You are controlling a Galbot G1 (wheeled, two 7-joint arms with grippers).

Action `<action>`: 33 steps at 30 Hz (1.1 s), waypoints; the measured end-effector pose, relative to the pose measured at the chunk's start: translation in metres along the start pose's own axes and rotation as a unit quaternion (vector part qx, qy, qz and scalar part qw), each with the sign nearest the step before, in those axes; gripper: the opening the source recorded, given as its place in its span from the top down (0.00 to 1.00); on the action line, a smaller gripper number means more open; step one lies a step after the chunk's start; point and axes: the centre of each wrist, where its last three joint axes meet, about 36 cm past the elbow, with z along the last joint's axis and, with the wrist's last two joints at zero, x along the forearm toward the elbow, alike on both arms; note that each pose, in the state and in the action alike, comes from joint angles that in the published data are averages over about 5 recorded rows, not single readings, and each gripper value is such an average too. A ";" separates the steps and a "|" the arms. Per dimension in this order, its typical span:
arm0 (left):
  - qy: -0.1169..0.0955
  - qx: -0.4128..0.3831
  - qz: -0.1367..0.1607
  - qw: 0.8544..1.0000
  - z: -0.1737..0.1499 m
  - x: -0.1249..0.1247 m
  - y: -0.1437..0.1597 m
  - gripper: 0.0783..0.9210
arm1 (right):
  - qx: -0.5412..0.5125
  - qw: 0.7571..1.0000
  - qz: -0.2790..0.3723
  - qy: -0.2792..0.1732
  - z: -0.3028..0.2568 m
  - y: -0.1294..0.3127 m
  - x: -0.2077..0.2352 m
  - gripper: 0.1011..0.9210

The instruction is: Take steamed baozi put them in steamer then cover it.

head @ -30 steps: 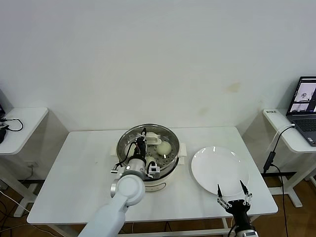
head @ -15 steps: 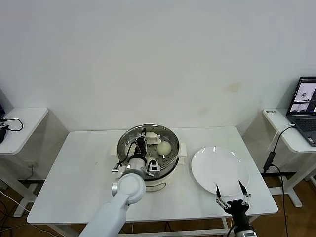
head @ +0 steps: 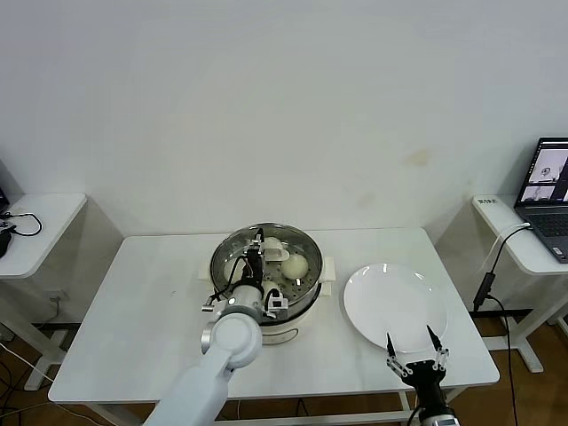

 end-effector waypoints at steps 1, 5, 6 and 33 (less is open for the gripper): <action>0.000 0.001 0.000 1.000 0.000 0.001 0.000 0.62 | 0.000 1.000 -0.001 0.000 0.000 0.000 0.000 0.12; 0.000 0.004 -0.005 1.000 0.003 0.006 0.003 0.49 | 0.001 1.000 -0.003 -0.001 -0.001 0.003 0.000 0.12; 0.000 0.005 -0.006 1.000 0.004 0.008 0.004 0.46 | 0.001 1.000 -0.004 -0.001 -0.001 0.003 0.001 0.12; -0.068 0.254 -0.061 0.963 0.056 0.152 0.021 0.12 | -0.002 1.000 -0.019 -0.007 -0.008 0.001 0.008 0.12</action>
